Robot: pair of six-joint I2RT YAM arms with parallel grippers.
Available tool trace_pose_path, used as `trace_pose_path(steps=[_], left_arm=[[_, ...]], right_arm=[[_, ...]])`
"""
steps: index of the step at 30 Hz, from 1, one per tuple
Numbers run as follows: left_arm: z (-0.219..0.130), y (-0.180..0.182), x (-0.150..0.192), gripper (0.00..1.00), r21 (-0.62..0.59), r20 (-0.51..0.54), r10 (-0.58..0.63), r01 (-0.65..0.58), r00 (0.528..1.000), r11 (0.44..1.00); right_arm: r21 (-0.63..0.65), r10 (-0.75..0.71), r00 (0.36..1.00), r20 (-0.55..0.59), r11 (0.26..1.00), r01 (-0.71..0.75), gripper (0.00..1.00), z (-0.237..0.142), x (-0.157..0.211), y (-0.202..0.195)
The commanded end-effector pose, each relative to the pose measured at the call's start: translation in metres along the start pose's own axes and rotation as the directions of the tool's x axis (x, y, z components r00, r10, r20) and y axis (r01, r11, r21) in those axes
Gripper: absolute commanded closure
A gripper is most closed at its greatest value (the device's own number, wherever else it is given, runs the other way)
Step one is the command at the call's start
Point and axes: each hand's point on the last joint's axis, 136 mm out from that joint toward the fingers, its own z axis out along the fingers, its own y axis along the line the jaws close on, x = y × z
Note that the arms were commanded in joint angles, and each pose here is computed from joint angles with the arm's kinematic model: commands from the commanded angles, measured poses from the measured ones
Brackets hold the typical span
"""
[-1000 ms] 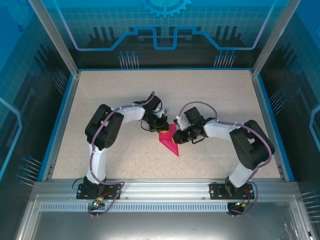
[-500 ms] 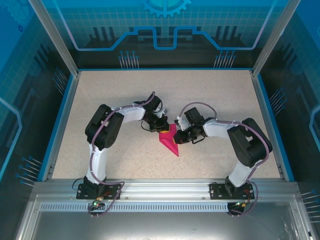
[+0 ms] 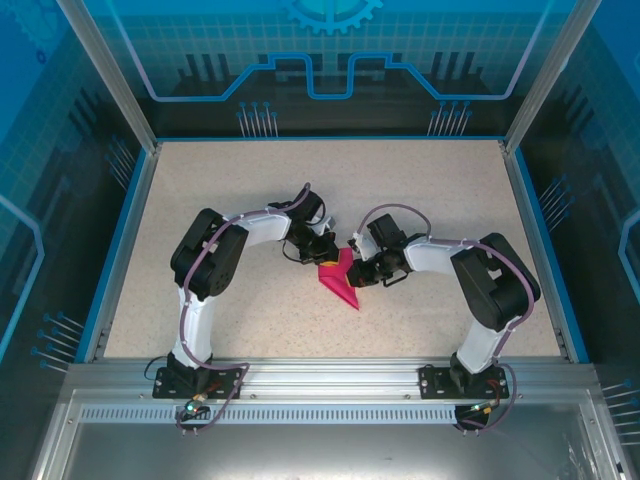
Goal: Fold a paper plane with a square sheet of paper (fold left side to right side)
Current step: Third fold the triangle at the center of the table.
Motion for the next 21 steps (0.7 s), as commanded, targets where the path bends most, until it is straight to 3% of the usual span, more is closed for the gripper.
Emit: trace_pose_path(steps=[1, 21], left_arm=[[0.0174, 0.0269, 0.0181, 0.99, -0.095, -0.065, -0.034, 0.027, 0.997, 0.995], [0.0184, 0.0267, 0.0192, 0.99, -0.096, -0.068, -0.033, 0.027, 0.997, 0.995]], right_arm=[[-0.003, 0.028, 1.000, -0.007, 1.000, -0.028, 1.00, -0.0050, 0.0017, -0.0030], [-0.007, 0.031, 0.999, -0.010, 1.000, -0.031, 1.00, -0.0027, 0.0035, -0.0028]])
